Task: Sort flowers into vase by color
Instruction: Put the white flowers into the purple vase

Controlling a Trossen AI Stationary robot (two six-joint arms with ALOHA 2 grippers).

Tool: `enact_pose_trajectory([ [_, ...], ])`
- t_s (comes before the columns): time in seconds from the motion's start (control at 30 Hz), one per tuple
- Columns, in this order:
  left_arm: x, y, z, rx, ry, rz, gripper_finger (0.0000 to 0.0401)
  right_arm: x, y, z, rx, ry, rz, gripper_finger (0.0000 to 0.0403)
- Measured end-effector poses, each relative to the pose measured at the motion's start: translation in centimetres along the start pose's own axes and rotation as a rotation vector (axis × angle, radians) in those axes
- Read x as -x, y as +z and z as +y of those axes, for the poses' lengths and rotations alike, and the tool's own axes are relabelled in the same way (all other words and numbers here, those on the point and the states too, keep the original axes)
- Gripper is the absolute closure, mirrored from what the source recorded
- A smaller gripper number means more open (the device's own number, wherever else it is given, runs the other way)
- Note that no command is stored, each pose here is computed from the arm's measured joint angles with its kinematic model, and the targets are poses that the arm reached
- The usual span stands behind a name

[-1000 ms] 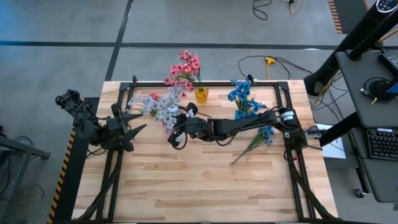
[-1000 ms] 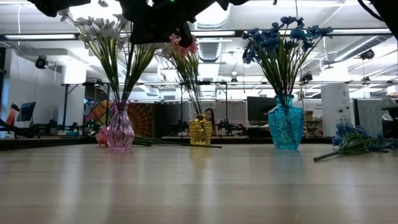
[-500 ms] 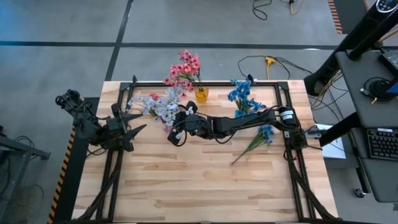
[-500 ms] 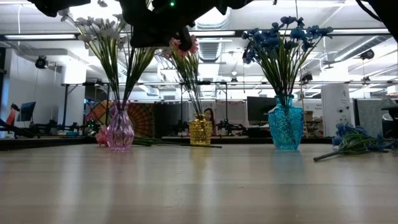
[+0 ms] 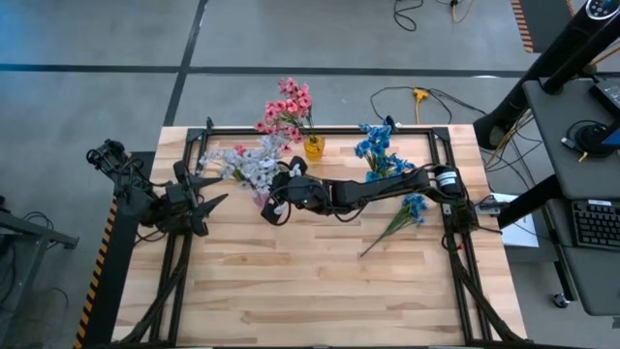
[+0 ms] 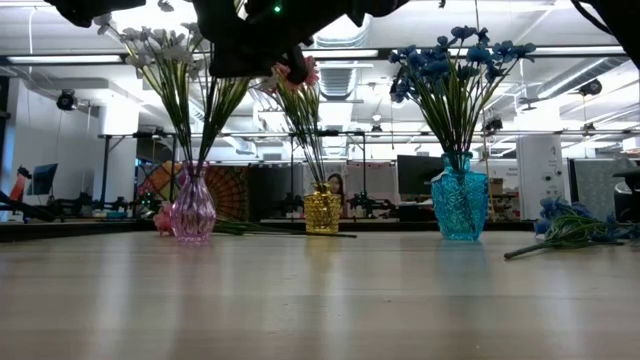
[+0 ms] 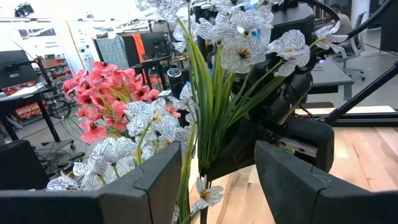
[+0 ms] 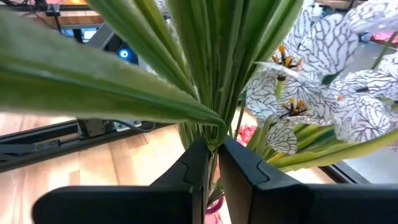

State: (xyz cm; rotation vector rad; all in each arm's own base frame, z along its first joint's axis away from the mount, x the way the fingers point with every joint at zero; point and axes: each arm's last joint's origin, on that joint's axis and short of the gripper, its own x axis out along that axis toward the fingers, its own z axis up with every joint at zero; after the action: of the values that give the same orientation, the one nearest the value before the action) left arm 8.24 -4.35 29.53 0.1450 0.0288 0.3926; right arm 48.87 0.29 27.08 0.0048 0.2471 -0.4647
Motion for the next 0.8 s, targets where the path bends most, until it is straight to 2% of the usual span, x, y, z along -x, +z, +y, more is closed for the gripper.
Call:
enact_pose_trajectory([
  [0.8, 0.0, 0.0, 0.0, -0.001, 0.0, 0.0, 0.0214, -0.41, -0.69, -0.3, 0.009, -0.007, 0.021, 0.0376],
])
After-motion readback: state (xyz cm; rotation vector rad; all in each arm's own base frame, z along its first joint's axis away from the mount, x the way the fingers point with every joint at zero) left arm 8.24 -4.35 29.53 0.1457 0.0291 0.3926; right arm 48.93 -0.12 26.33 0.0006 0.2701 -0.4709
